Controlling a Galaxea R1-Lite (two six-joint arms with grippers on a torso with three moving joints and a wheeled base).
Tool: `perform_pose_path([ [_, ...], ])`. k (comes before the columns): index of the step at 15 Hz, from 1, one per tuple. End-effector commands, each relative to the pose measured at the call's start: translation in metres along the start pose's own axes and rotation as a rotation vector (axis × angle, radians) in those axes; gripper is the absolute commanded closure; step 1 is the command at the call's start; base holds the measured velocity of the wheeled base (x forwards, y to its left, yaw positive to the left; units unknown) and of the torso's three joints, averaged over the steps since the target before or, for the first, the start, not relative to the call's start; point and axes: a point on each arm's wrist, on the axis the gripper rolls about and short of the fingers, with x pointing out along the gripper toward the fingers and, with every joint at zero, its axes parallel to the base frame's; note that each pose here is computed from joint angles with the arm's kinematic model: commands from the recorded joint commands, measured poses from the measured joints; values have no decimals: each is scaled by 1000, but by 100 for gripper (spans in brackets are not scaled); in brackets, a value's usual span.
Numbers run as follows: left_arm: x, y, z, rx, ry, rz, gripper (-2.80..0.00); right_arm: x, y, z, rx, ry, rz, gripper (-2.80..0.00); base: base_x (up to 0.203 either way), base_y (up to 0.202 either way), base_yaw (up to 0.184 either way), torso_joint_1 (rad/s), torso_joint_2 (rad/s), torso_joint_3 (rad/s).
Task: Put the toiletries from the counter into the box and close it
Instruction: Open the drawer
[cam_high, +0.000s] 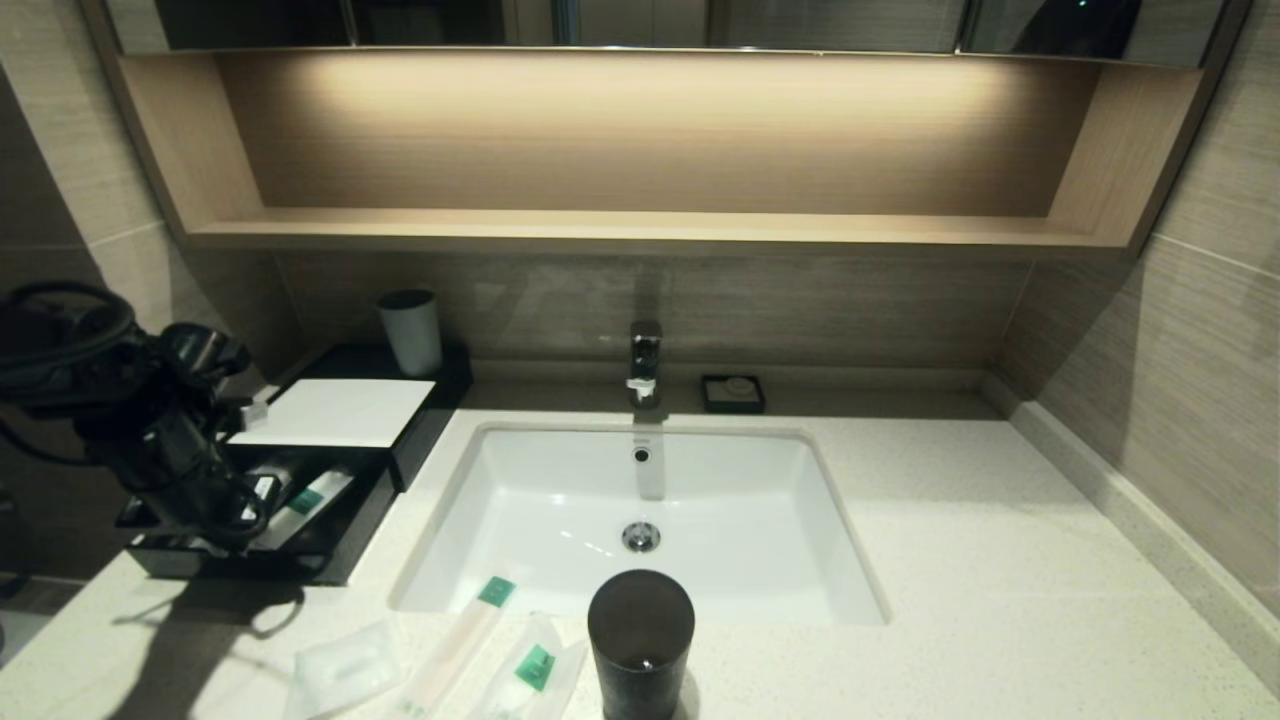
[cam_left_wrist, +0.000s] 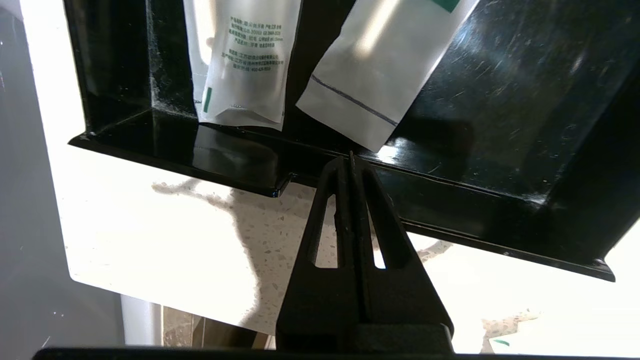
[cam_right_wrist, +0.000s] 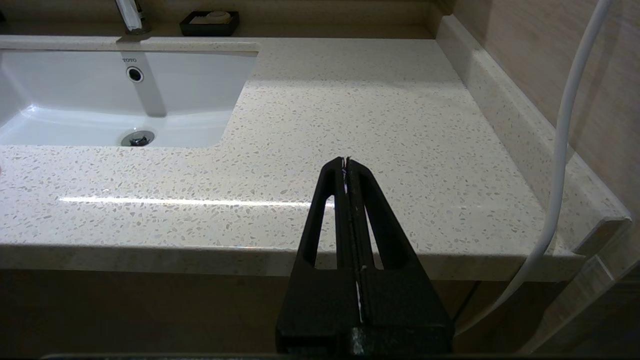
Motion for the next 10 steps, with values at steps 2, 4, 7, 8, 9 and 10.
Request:
perform_pose_path([
  [2, -13, 1, 3, -7, -45, 1, 0, 0, 0, 0, 0, 1, 0, 0, 0, 0, 0, 0, 0, 0],
  [4, -21, 2, 4, -8, -77, 0, 0, 0, 0, 0, 0, 0, 0, 0, 0, 0, 0, 0, 0, 0],
  [7, -37, -1, 6, -5, -135, -6, 0, 0, 0, 0, 0, 1, 0, 0, 0, 0, 0, 0, 0, 0],
  [8, -44, -2, 7, -11, -157, -8, 0, 0, 0, 0, 0, 0, 0, 0, 0, 0, 0, 0, 0, 0],
  [9, -50, -2, 8, -24, -184, -12, 0, 0, 0, 0, 0, 1, 0, 0, 0, 0, 0, 0, 0, 0],
  [10, -55, -5, 8, -25, -213, -22, 0, 0, 0, 0, 0, 1, 0, 0, 0, 0, 0, 0, 0, 0],
])
